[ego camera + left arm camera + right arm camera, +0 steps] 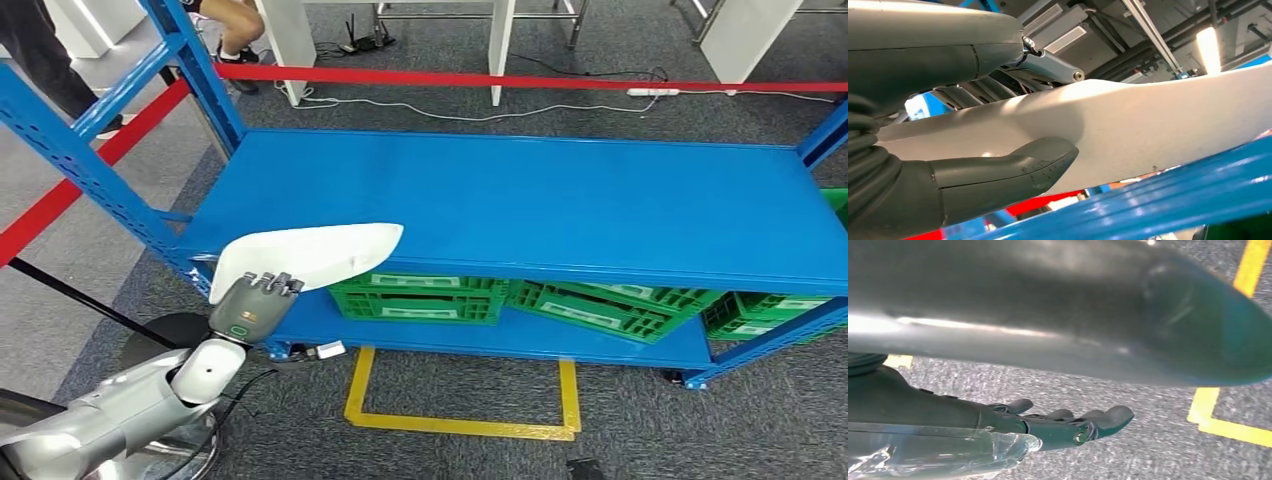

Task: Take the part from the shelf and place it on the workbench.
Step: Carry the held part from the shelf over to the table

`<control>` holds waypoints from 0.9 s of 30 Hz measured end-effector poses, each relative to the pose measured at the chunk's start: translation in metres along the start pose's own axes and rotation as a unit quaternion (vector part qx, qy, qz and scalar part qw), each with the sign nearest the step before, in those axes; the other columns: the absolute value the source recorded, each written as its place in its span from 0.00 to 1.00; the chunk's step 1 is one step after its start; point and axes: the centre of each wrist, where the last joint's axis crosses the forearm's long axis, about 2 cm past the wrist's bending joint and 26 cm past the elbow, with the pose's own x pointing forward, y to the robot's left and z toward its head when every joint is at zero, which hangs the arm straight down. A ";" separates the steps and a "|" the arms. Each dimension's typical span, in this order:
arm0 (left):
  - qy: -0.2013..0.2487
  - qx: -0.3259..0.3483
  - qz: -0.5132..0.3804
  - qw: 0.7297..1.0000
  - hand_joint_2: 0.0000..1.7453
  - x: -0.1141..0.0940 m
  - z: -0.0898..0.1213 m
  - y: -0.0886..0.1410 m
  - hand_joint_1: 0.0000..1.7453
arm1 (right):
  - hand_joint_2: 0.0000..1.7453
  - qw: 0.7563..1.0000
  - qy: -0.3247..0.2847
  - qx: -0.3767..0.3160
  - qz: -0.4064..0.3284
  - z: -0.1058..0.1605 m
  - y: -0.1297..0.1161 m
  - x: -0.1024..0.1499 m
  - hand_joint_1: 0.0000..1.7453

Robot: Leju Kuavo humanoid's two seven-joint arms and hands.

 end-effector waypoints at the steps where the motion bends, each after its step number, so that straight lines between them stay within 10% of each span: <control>1: 0.001 0.001 0.000 1.000 1.00 0.000 -0.001 0.000 1.00 | 0.00 1.000 0.000 -0.001 0.000 0.000 0.000 0.000 0.00; 27: -0.006 0.006 -0.006 1.000 1.00 -0.002 -0.005 0.001 1.00 | 0.00 1.000 -0.001 -0.002 -0.004 0.000 0.000 0.001 0.00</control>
